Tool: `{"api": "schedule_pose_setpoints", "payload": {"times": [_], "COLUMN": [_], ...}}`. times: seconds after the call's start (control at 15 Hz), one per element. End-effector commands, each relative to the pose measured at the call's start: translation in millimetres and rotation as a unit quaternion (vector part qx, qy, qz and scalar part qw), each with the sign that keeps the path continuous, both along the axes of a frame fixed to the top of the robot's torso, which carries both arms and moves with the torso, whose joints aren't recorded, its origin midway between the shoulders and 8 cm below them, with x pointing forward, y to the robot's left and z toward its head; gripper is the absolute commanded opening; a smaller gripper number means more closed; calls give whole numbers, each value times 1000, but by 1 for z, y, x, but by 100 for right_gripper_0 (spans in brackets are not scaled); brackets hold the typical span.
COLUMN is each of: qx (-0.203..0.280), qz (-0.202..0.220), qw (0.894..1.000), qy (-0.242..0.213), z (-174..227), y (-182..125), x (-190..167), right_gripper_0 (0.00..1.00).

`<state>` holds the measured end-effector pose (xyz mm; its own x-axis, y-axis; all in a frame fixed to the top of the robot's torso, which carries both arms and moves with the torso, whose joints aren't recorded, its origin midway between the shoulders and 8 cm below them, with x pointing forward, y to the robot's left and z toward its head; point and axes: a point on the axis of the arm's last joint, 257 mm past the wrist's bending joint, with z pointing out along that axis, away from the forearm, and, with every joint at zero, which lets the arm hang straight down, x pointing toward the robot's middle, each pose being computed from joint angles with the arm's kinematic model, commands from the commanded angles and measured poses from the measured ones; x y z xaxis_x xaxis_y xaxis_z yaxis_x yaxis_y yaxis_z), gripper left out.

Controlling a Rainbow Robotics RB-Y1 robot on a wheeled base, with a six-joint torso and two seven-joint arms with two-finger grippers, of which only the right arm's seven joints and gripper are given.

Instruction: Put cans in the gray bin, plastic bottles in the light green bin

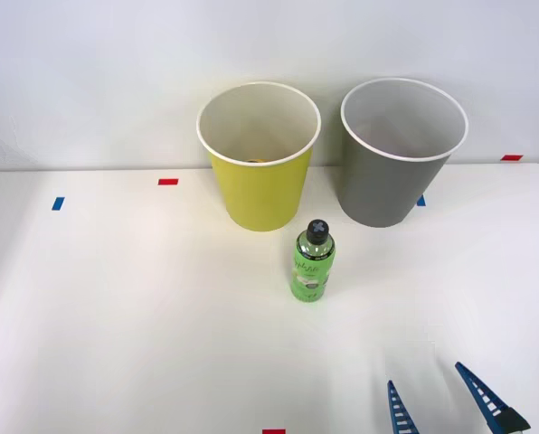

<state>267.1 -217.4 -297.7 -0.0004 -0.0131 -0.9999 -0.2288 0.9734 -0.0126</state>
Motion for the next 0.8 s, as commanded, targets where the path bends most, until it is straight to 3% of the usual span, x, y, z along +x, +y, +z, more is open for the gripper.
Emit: {"api": "schedule_pose_setpoints", "payload": {"times": [0.07, 0.8], "qx": [0, 0], "qz": [0, 0], "qw": [1000, 1000], "qy": [0, 0], "z": [0, 0], "y": [0, 0], "x": [0, 0], "right_gripper_0": [100, 100]}}
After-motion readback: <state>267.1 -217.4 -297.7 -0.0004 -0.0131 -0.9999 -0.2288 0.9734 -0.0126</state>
